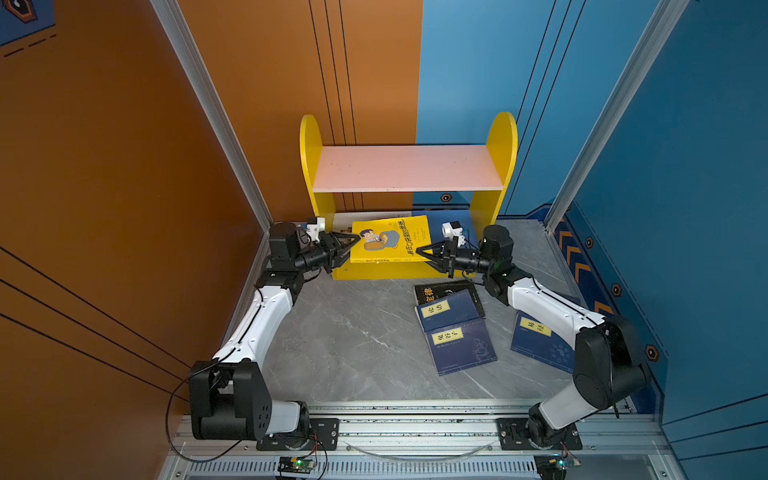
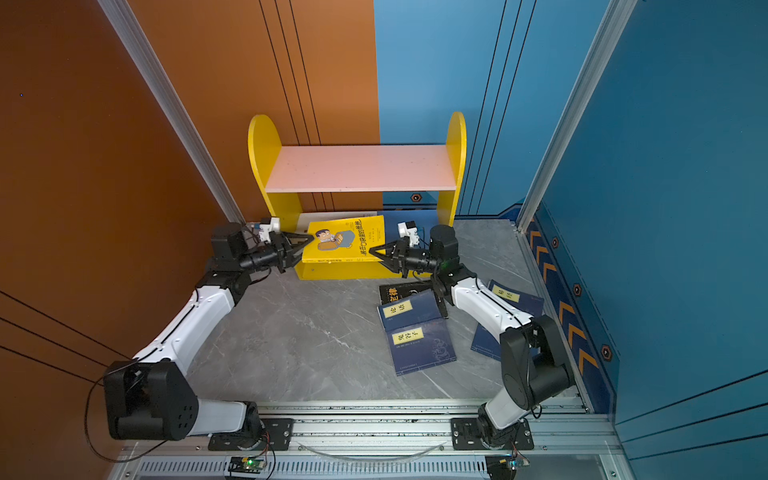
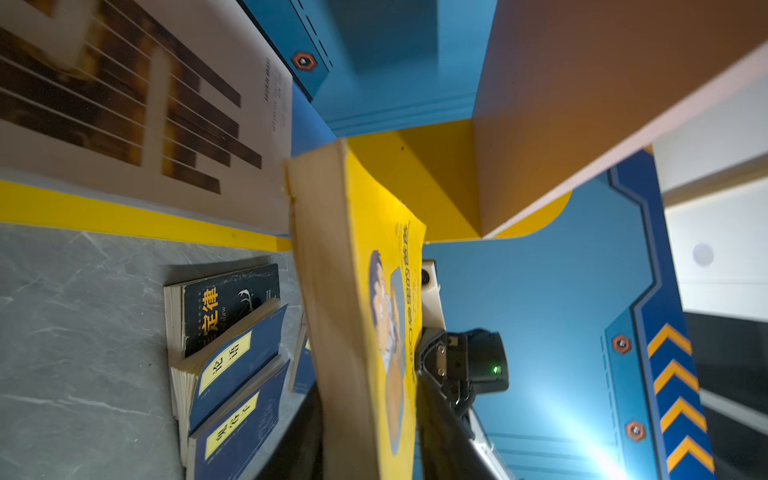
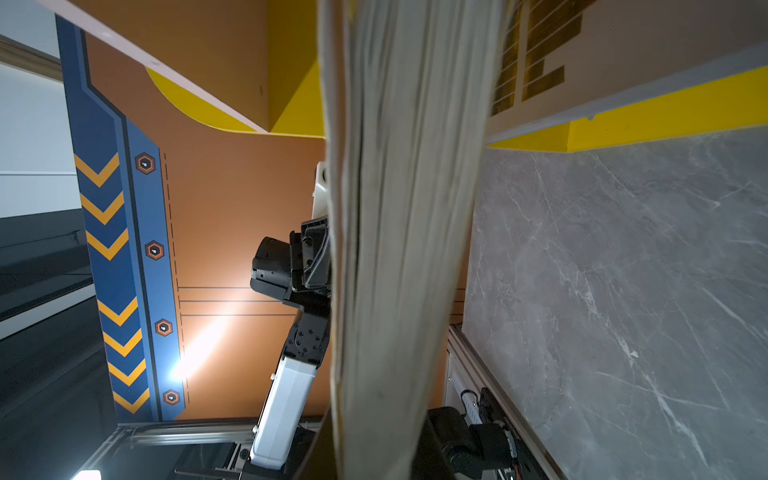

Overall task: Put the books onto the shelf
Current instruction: 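Push the yellow book onto the shelf with the right gripper while the left withdraws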

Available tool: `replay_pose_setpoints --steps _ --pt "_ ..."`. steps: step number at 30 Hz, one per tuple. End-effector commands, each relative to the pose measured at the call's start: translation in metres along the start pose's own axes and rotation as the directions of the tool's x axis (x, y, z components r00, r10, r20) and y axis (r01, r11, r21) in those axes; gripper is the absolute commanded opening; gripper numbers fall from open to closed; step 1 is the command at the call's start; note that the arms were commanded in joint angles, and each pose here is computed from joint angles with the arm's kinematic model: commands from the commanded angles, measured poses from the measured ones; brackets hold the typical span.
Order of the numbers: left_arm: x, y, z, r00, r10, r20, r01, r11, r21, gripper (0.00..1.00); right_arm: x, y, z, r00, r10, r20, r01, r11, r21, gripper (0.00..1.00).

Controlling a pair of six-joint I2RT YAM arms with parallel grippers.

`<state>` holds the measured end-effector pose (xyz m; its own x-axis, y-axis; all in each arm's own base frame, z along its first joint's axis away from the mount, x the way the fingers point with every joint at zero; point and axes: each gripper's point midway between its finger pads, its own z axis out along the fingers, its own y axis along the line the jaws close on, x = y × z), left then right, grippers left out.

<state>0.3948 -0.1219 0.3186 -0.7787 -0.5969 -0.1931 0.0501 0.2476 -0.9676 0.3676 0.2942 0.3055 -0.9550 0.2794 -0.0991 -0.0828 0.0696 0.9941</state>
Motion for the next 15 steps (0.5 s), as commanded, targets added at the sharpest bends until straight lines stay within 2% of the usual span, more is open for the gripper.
replay_pose_setpoints --steps 1,4,8,13,15 --pt "-0.022 -0.025 -0.034 0.988 0.087 0.131 -0.083 0.996 -0.038 0.6 -0.031 0.036 0.004 0.99 -0.071 0.126 0.083 0.992 -0.099 0.12" --pt "-0.028 -0.02 -0.055 0.977 0.096 0.191 -0.079 0.992 -0.093 0.71 -0.042 0.045 0.012 0.982 -0.091 0.164 0.113 0.985 -0.129 0.1" --pt "-0.034 -0.014 -0.083 0.958 0.095 0.27 -0.064 0.99 -0.122 0.77 -0.048 0.054 0.027 0.973 -0.158 0.166 0.179 0.976 -0.124 0.09" --pt "-0.032 0.009 -0.115 0.936 0.094 0.34 -0.021 0.977 -0.214 0.85 -0.055 0.043 0.045 0.948 -0.265 0.174 0.269 0.963 0.002 0.09" --pt "-0.03 0.018 -0.126 0.927 0.111 0.358 -0.012 0.963 -0.268 0.94 -0.059 0.033 0.049 0.93 -0.319 0.184 0.306 0.947 0.092 0.1"
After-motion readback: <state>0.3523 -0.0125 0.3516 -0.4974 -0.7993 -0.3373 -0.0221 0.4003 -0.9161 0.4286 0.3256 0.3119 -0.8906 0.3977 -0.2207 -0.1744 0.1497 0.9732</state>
